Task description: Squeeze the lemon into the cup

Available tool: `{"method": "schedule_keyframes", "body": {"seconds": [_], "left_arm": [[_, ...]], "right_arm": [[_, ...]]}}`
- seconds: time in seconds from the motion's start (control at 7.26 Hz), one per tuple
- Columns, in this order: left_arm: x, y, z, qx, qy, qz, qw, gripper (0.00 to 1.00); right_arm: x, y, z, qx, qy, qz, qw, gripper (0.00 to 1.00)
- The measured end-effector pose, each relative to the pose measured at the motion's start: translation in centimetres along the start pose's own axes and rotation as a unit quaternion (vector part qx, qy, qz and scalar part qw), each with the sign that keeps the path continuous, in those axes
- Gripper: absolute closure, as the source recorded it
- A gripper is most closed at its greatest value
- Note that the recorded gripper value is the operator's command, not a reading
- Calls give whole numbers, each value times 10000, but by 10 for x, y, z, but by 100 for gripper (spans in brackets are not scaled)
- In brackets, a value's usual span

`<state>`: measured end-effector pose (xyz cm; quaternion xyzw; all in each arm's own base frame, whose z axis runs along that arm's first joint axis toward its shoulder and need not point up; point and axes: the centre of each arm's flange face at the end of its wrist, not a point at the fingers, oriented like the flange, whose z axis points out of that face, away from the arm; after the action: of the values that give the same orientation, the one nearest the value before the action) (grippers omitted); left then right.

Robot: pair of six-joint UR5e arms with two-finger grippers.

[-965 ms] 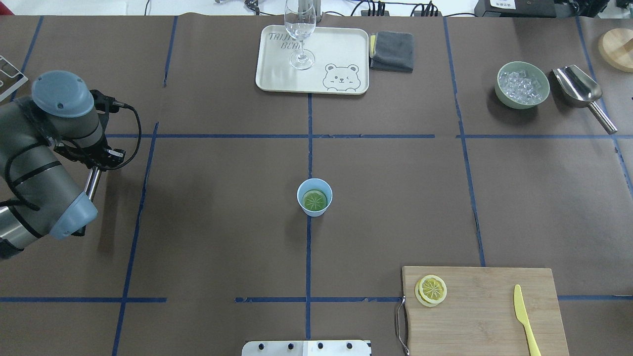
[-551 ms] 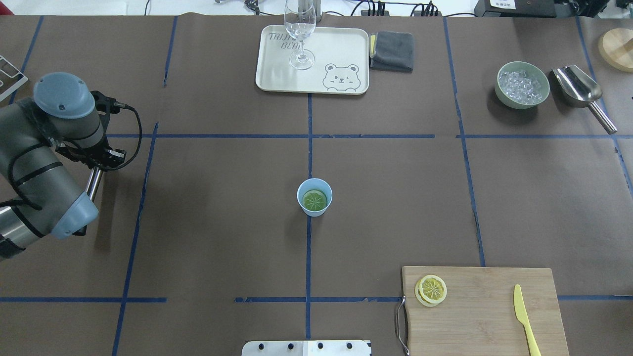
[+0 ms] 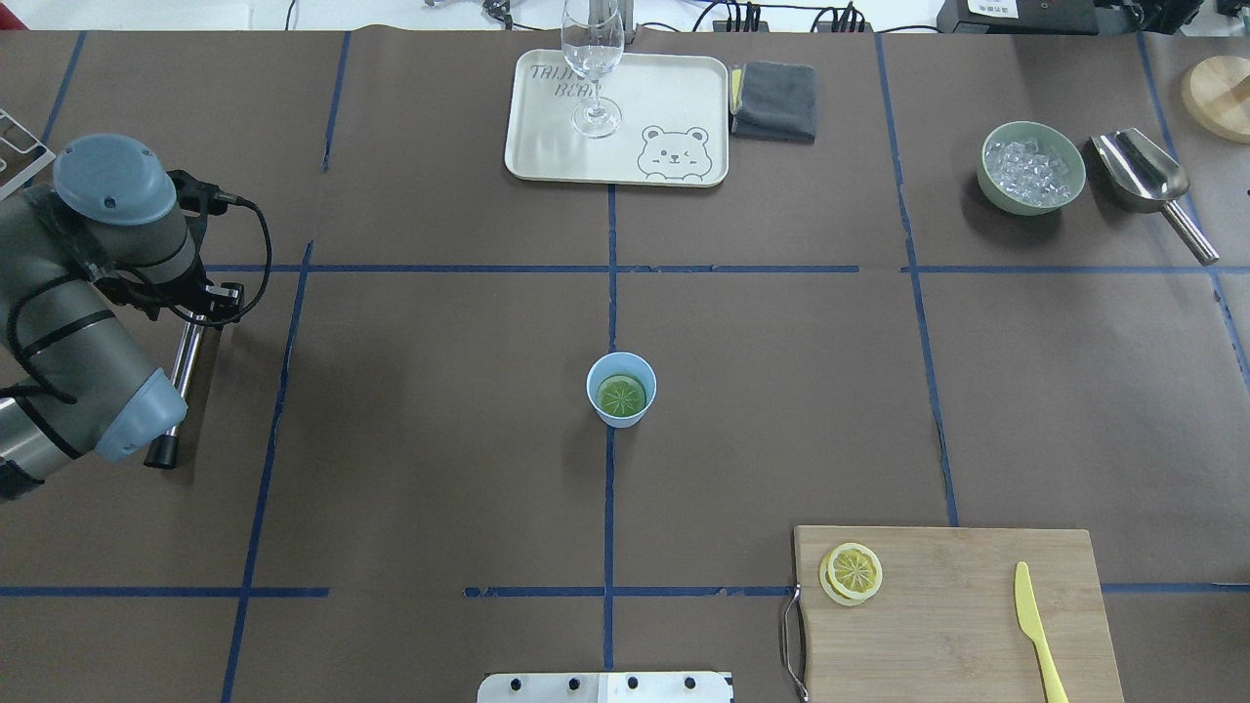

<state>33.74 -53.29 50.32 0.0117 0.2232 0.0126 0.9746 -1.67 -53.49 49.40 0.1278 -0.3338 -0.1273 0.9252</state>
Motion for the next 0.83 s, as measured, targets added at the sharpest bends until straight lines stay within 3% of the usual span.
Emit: {"method": "schedule_keyframes", "body": {"seconds": [0.41,0.83], "left_arm": [[-23,-18,-28,150,193,-181,9995,0],[-88,-45,-90,328,836,67,9959,0]], "right_arm": [[0,0,0,3,0,-2,10000,0],[2,2,3,-32,-20,30,10000,0]]}}
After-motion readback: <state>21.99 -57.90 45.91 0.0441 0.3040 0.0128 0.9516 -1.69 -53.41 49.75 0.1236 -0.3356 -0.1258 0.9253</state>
